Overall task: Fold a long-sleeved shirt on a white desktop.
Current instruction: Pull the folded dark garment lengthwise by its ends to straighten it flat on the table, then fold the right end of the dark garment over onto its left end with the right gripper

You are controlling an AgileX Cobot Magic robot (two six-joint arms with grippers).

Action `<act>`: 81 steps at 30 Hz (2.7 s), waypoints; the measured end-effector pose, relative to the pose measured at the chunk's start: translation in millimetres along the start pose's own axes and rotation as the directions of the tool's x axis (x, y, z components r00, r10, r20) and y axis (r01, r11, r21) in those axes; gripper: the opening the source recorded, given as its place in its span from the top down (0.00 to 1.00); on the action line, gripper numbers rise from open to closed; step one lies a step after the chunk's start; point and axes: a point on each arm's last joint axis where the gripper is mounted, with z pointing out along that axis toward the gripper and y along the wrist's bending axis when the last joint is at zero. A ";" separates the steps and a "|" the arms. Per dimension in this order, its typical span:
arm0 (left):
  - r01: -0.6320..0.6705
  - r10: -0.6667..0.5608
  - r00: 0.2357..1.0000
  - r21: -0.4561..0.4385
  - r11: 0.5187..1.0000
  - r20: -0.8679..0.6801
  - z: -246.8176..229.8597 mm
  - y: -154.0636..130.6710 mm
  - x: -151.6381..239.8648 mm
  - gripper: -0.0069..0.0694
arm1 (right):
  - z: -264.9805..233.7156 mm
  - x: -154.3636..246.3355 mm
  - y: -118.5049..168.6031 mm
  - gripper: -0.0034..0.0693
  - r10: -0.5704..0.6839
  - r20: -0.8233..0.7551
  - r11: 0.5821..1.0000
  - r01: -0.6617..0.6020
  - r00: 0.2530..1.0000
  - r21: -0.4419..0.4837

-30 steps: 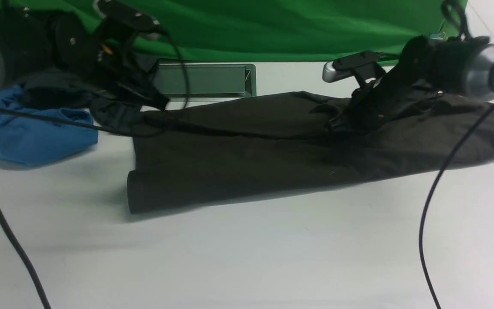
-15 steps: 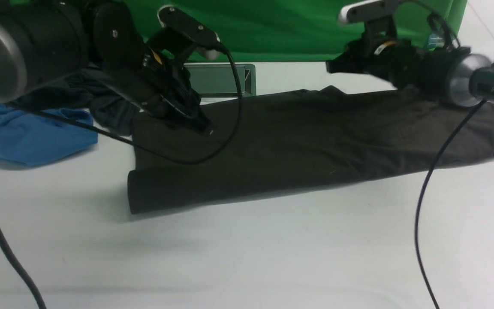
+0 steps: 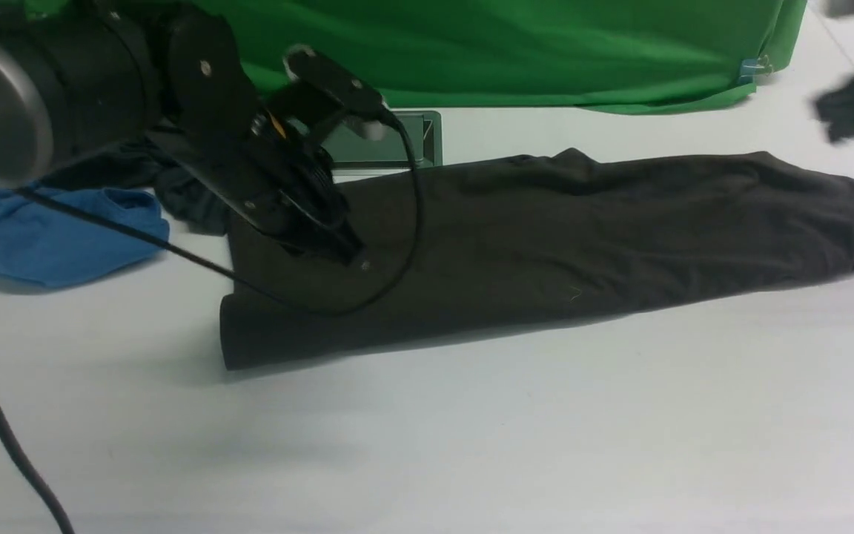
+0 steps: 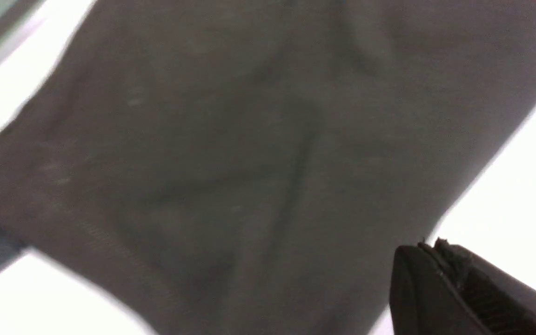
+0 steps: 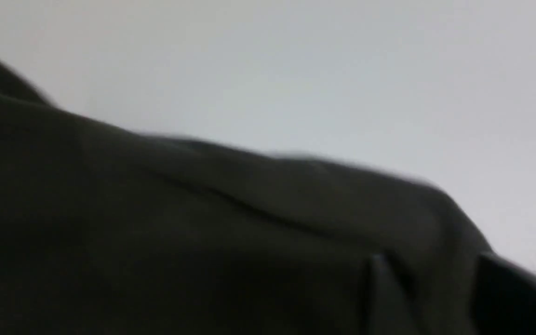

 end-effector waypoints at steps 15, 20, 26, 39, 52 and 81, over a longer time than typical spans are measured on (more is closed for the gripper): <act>-0.038 0.041 0.998 0.080 0.996 -0.043 26.4 -36.5 22.4 0.89 | 75.4 31.4 -43.4 0.00 0.164 -0.096 0.986 -0.165 0.982 -0.006; -0.040 0.044 0.998 0.084 0.996 -0.047 26.3 -36.9 22.8 0.89 | 84.8 30.1 -39.2 0.02 0.160 -0.086 0.987 -0.161 0.983 -0.009; -0.051 0.053 0.998 0.077 0.996 -0.031 18.8 -37.0 21.9 0.89 | 90.2 22.9 -16.5 0.39 0.109 -0.086 0.993 -0.111 0.990 -0.030; -0.076 0.096 0.954 -0.080 0.994 0.286 -91.6 -43.4 21.3 0.89 | 16.7 39.1 -34.1 0.83 0.146 -0.177 0.987 -0.157 0.973 -0.046; -0.011 0.131 0.824 -0.216 0.976 0.552 -158.8 -67.7 81.9 0.89 | -104.5 56.9 -42.7 0.83 0.252 -0.061 0.968 -0.251 0.966 0.019; 0.045 0.112 0.769 -0.228 0.972 0.629 -174.4 -68.9 85.1 0.89 | -66.8 -22.3 295.0 0.83 -0.159 0.159 0.809 0.221 0.974 -0.544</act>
